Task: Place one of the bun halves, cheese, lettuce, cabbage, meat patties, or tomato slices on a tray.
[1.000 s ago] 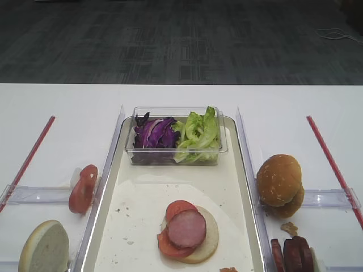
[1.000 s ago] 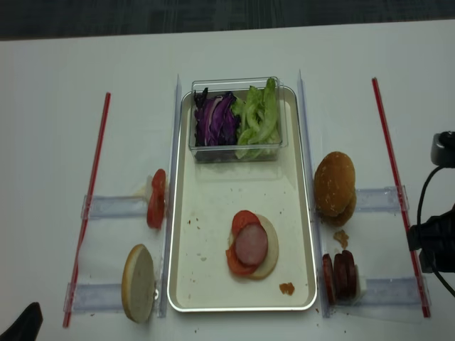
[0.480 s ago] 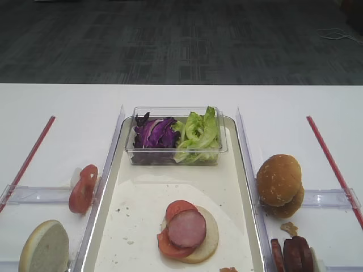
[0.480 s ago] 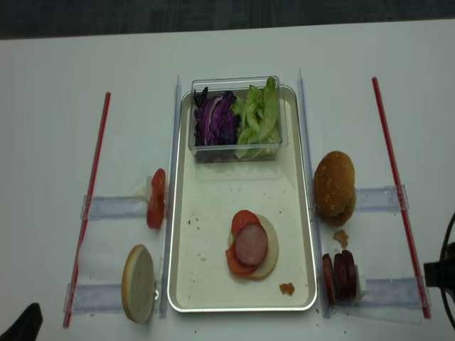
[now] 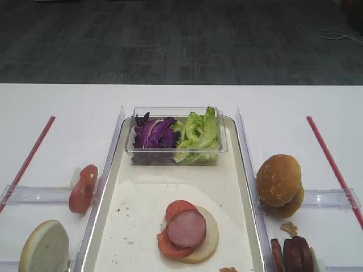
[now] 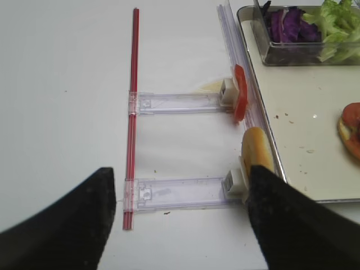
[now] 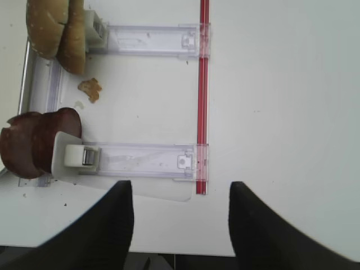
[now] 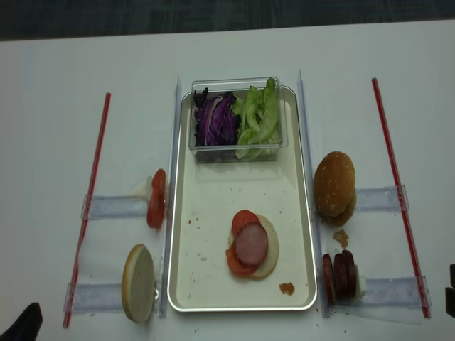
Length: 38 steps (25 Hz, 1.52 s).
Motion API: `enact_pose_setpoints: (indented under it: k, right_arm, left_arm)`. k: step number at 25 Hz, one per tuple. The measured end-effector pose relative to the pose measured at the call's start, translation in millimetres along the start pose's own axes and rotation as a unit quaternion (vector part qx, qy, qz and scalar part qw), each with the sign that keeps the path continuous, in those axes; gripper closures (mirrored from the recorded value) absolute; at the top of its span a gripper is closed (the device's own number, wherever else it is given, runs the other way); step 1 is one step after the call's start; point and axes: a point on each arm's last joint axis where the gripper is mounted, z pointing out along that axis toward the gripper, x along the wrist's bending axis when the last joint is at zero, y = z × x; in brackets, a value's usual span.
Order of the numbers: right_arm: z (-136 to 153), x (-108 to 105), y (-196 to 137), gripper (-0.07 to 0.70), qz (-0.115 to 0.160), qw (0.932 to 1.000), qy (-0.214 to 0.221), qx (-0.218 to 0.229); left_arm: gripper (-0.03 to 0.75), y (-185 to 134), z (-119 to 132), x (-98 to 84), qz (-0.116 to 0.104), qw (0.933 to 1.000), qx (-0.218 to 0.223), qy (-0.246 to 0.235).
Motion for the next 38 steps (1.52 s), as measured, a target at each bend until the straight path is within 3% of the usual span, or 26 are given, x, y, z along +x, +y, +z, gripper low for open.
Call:
enact_pose_setpoints:
  k: [5, 14, 30, 38]
  right_arm:
    - [-10.3, 1.4, -8.6, 0.227, -0.005, 0.9991, -0.001, -0.042]
    - [-18.5, 2.5, -16.2, 0.227, -0.009, 0.9970, -0.002, -0.077]
    - [-43.7, 6.1, -48.8, 0.227, -0.024, 0.9774, -0.005, -0.210]
    - [-44.2, 6.2, -50.0, 0.227, -0.025, 0.9768, -0.005, -0.213]
  left_arm:
    - [0.249, 0.0, 0.0, 0.0, 0.000, 1.0000, 0.000, 0.000]
    - [0.249, 0.0, 0.0, 0.0, 0.000, 1.0000, 0.000, 0.000]
    - [0.249, 0.0, 0.0, 0.0, 0.000, 1.0000, 0.000, 0.000]
    - [0.249, 0.0, 0.0, 0.0, 0.000, 1.0000, 0.000, 0.000]
